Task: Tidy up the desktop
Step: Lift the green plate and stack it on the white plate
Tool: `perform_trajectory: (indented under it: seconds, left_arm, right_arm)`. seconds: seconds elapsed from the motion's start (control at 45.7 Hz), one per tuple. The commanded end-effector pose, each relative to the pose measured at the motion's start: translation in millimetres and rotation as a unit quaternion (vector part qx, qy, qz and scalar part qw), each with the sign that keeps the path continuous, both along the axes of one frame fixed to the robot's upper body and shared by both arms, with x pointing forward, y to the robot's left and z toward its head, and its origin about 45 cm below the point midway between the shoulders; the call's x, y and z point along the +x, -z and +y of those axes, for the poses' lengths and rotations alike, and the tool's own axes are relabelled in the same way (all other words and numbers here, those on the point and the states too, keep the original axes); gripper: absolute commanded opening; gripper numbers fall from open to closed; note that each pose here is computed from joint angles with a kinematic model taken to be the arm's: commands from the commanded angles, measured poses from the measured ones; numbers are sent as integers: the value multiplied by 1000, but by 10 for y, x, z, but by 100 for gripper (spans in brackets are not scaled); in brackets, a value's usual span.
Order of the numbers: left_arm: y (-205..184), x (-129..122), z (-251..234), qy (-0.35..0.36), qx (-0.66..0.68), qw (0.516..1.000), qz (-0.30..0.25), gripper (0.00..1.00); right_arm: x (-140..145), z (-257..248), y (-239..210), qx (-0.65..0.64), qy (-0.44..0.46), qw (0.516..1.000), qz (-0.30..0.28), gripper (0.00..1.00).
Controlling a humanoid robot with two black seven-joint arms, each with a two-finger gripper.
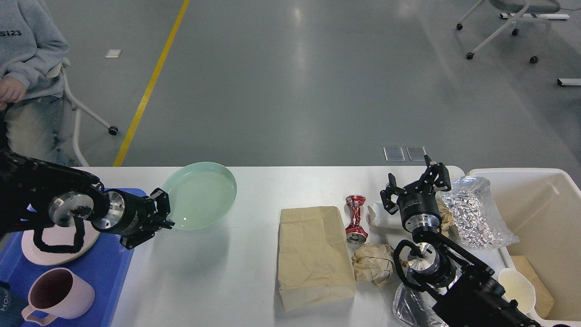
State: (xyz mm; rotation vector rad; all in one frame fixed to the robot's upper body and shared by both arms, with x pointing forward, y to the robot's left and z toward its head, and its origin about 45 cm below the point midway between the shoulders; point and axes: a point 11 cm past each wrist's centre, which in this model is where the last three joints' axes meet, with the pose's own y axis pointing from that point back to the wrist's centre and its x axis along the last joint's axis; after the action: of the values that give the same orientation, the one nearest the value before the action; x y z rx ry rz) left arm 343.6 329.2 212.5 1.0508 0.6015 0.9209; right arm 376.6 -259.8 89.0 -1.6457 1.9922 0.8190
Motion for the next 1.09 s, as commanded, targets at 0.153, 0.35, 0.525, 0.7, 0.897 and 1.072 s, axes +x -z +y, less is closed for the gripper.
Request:
perform_trajectory:
  seconds: [0.153, 0.35, 0.525, 0.7, 0.897, 1.072]
  left_arm:
    - [-1073, -217, 6, 88, 7, 996, -1, 0]
    - [-1464, -361, 33, 109, 4, 994, 2, 0]
    - [-1381, -252, 604, 49, 51, 997, -5, 0]
    - [-878, -281, 1453, -21, 96, 995, 25, 0]
    - [-252, -500, 2193, -78, 132, 987, 49, 0]
    - [266, -609, 2548, -119, 141, 982, 31, 0]
  right_arm:
    - [-3, -4, 5, 0, 0, 1000, 1, 100]
    - [-2, -12, 4, -1, 1, 1000, 1, 100]
    - [4, -7, -5, -1, 0, 1000, -1, 100]
    - [-1, -8, 1, -1, 0, 1000, 0, 100]
    - [-1, -8, 1, -1, 0, 1000, 0, 100]
    - [4, -7, -5, -1, 0, 1000, -1, 100]
